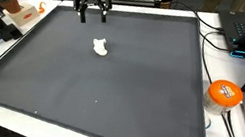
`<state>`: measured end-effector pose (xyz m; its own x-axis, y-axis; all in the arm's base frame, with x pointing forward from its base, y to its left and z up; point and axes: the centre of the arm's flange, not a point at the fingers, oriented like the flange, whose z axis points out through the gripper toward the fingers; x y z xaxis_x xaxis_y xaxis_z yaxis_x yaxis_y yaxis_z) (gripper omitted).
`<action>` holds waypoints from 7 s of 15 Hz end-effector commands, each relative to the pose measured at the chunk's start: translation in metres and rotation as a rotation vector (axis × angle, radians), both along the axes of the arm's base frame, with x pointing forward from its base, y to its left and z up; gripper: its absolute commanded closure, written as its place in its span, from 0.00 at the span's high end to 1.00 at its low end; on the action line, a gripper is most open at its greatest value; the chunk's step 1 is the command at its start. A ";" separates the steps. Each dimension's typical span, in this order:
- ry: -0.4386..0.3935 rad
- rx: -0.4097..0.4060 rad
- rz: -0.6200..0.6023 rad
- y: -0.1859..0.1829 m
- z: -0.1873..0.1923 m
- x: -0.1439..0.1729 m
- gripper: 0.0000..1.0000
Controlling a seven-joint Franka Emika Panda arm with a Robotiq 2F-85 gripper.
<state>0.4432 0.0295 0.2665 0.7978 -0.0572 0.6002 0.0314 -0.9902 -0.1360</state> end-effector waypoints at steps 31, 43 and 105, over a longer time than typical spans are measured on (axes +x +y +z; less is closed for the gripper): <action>0.213 -0.476 -0.059 0.142 0.045 0.071 1.00; 0.418 -0.463 -0.095 0.129 0.042 0.135 1.00; 0.278 0.105 -0.094 -0.024 0.123 -0.004 1.00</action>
<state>0.4180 0.0000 0.4148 0.9265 -0.1084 0.3603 -0.0482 -0.9839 -0.1719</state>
